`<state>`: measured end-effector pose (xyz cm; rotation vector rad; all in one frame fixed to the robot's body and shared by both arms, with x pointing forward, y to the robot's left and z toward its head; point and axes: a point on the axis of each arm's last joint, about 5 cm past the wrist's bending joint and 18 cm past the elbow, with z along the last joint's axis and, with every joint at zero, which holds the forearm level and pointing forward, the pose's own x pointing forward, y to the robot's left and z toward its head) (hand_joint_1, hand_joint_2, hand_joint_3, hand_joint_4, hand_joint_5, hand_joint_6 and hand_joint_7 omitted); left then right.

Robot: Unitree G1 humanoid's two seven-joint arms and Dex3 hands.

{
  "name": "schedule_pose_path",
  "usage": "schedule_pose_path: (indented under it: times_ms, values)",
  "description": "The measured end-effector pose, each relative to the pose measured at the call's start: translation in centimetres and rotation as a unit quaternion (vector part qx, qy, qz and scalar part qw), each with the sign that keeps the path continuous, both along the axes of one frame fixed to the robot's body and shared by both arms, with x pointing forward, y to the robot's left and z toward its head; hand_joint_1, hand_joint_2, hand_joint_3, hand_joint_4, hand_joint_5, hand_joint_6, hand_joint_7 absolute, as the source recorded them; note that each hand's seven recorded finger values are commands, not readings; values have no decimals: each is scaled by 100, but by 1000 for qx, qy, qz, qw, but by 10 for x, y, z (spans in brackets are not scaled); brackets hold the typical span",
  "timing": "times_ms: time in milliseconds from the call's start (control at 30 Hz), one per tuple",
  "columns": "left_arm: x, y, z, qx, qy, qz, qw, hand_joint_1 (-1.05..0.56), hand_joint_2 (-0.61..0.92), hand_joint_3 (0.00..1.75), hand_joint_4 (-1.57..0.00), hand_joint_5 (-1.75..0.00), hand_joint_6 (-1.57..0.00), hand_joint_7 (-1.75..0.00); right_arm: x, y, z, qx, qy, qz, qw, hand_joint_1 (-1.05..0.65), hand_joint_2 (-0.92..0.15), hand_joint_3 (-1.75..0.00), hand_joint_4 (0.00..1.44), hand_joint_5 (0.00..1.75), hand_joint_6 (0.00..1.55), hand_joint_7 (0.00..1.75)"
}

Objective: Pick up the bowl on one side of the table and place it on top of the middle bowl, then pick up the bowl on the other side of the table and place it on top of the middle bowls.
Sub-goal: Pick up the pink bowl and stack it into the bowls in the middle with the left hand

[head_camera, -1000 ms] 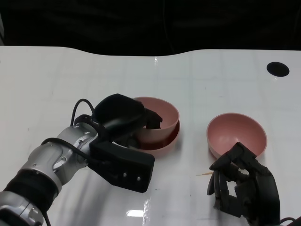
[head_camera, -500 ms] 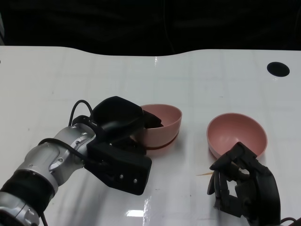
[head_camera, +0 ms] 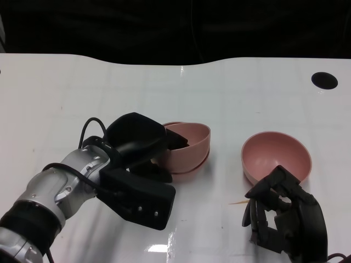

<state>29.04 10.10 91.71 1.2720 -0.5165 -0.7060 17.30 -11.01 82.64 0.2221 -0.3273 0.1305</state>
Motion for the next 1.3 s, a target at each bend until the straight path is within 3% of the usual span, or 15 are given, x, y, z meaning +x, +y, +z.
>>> schedule_pose_path:
  times_ms: [200,300,333,467,567,767,1300]
  values:
    - [-2,1,-2,0,4,5,1000,-65,92,24,-68,-1,-78,-1,0,-1,0,-2,0,-1,1000,-11,-53,-124,92,175,74,157]
    - [-3,1,-4,-1,3,8,1000,-71,92,26,-58,0,-75,0,0,-1,0,-1,0,-1,1000,-10,-52,-124,91,175,73,157]
    - [-2,1,-4,-1,2,10,1000,-73,92,27,-54,0,-73,0,0,-1,0,-1,0,-1,1000,-10,-52,-124,91,175,73,157]
    - [-2,1,-6,20,0,20,1000,-91,92,40,-11,0,-43,0,0,-1,0,0,0,-1,1000,-11,-52,-125,90,175,72,157]
    - [-3,-1,-8,53,5,25,998,-97,92,47,-1,0,-31,0,0,-1,0,-1,0,-1,1000,-10,-52,-126,89,175,71,157]
    - [-5,-2,-11,83,2,33,996,-101,92,57,0,0,-16,0,0,-2,0,-1,0,0,1000,-11,-51,-126,88,175,71,157]
    - [-9,-1,-18,97,9,41,994,-101,92,61,0,0,-14,0,-2,-2,-1,-2,3,0,1000,-11,-58,-113,90,175,70,160]
